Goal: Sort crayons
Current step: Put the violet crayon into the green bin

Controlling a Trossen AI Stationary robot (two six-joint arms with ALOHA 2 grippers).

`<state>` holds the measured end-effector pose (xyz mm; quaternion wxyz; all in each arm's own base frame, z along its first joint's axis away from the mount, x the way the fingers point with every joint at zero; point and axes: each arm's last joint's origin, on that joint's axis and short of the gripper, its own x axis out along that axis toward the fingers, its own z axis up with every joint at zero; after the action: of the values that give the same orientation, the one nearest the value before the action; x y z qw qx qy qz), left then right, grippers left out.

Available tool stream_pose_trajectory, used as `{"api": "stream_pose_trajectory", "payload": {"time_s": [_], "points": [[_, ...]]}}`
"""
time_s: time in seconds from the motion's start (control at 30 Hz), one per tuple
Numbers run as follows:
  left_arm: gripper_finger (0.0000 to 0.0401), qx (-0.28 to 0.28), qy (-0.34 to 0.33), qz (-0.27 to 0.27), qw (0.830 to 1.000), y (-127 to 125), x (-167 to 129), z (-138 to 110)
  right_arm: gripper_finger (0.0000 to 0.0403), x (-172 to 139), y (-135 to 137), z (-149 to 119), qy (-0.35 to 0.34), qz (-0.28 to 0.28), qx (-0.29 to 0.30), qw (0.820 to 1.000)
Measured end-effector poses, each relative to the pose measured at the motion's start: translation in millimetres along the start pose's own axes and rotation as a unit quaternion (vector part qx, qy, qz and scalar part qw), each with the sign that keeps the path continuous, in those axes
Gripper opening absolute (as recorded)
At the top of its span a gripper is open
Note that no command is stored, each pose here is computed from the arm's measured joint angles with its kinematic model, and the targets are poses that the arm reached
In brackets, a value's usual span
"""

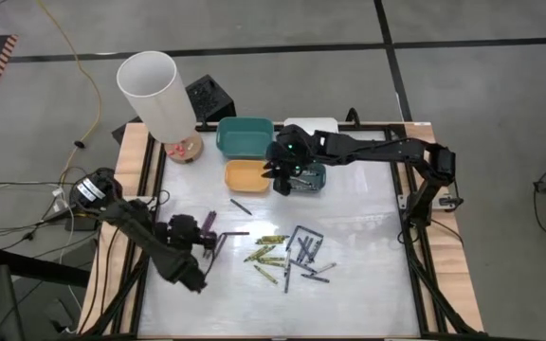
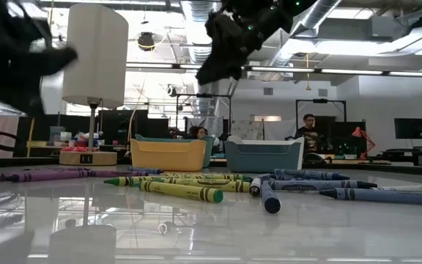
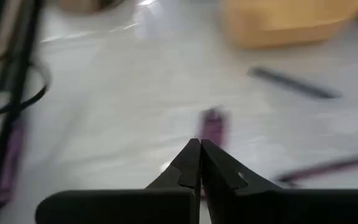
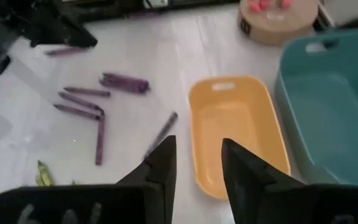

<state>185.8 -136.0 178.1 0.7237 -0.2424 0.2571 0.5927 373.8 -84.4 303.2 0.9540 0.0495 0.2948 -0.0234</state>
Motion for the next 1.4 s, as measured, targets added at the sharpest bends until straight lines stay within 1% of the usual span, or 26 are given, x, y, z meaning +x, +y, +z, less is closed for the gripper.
{"api": "stream_pose_trajectory", "payload": {"time_s": [0.03,0.07,0.17,0.23,0.27,0.33,0.4,0.5,0.63,0.77,0.87,0.97,1.13,1.2,1.3,1.4], "points": [[0.0,0.002,-0.004,-0.008,1.0,0.4,-4.6,2.3,0.0122,0.2,1.5,0.9,-0.004,0.002,-0.002,1.0],[0.0,0.002,-0.005,-0.004,1.0,1.4,-7.0,4.4,0.0122,0.5,3.1,1.2,-0.005,0.003,-0.001,1.0],[0.0,0.007,0.008,0.041,0.999,4.0,-3.6,8.5,0.0122,1.0,5.6,0.8,-0.003,0.008,0.011,1.0],[0.0,0.014,0.0,0.057,0.998,5.8,4.6,9.2,0.0122,1.1,5.8,-0.4,0.003,0.009,0.02,1.0],[0.0,0.026,-0.006,0.056,0.998,5.3,8.4,9.0,0.0122,1.3,7.2,-1.0,0.006,0.01,0.022,1.0],[0.0,0.075,-0.015,0.047,0.996,2.2,13.1,11.0,0.0122,1.5,8.0,-2.1,0.012,0.011,0.022,1.0],[0.0,0.12,-0.011,0.061,0.991,0.0,18.2,16.0,0.0122,1.7,9.1,-1.9,0.011,0.012,0.024,1.0],[0.0,0.15,-0.002,0.073,0.986,-0.5,25.7,24.3,0.0122,1.8,10.2,-1.8,0.011,0.014,0.037,0.999],[0.0,0.139,0.024,0.083,0.986,4.9,46.3,32.8,0.0122,2.1,12.3,-1.8,0.012,0.016,0.051,0.999],[0.0,0.12,0.085,0.097,0.984,12.3,72.5,38.0,0.0122,2.8,17.1,-1.9,0.013,0.021,0.047,0.999],[0.0,0.125,0.138,0.125,0.974,16.8,91.8,42.9,0.0122,3.1,19.3,-1.8,0.013,0.024,0.045,0.999],[0.0,0.137,0.168,0.159,0.963,23.3,107.0,49.6,0.0122,3.2,20.5,-1.9,0.014,0.025,0.048,0.998],[0.0,0.176,0.213,0.192,0.942,33.9,127.8,59.8,0.0122,3.2,20.7,-2.2,0.015,0.025,0.049,0.998],[0.0,0.196,0.244,0.199,0.929,38.0,134.6,63.6,0.0122,3.2,20.8,-2.3,0.015,0.025,0.049,0.998],[0.0,0.226,0.298,0.193,0.907,41.5,141.7,68.5,0.0122,3.3,20.9,-2.3,0.015,0.025,0.049,0.998],[0.0,0.219,0.32,0.205,0.898,45.4,145.8,73.1,0.0122,3.2,20.8,-2.4,0.016,0.025,0.049,0.998]]}}
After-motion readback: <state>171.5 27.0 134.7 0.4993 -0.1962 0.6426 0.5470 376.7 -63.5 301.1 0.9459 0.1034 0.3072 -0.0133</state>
